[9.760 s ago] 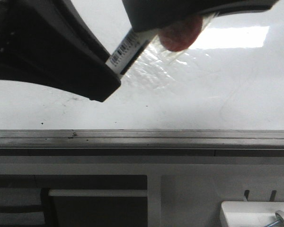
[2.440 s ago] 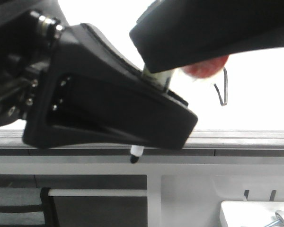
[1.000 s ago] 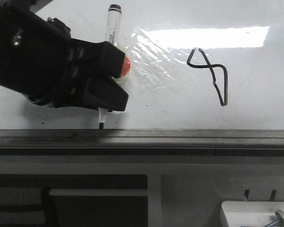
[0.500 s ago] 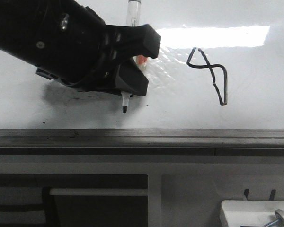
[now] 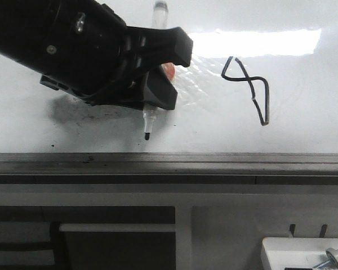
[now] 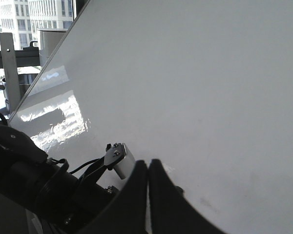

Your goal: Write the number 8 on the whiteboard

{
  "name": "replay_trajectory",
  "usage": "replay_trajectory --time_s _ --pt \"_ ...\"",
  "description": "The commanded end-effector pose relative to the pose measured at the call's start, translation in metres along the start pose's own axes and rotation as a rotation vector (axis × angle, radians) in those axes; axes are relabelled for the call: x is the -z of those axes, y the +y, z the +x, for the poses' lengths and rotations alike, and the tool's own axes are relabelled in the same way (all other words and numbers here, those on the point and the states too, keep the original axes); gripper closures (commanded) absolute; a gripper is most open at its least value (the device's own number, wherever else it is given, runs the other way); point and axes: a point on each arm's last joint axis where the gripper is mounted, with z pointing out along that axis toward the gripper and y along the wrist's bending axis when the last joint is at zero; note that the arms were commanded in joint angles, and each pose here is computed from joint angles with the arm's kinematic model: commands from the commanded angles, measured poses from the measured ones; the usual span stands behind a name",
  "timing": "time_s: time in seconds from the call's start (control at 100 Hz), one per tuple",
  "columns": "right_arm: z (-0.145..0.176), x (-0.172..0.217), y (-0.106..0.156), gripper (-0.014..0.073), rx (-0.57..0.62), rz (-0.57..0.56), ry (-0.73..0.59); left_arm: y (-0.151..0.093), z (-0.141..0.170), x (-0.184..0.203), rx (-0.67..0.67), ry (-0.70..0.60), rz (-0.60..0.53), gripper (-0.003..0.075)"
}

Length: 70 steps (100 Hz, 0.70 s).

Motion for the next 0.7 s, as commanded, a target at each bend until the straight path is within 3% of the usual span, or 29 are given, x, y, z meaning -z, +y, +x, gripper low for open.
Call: replay_trajectory --time_s 0.0,0.12,0.33,0.52,0.69 --pt "-0.009 0.002 -0.002 0.0659 0.002 0.018 -0.030 0.023 -0.012 0.004 0.055 -0.051 -0.213 0.0306" --pt "-0.009 0.002 -0.002 0.0659 0.001 0.018 -0.030 0.023 -0.012 0.004 0.055 -0.051 -0.215 0.0237" --pt "-0.009 0.002 -0.003 0.0659 0.001 0.022 -0.030 0.016 -0.018 0.015 0.056 -0.085 -0.172 0.0235" --pt "-0.004 0.012 -0.007 0.0659 0.006 0.078 -0.040 -0.014 -0.032 0.070 -0.024 -0.226 -0.044 0.0236" --pt "0.021 0.041 -0.007 0.0659 0.010 0.100 -0.060 -0.022 -0.013 0.127 -0.080 -0.311 0.068 0.0247"
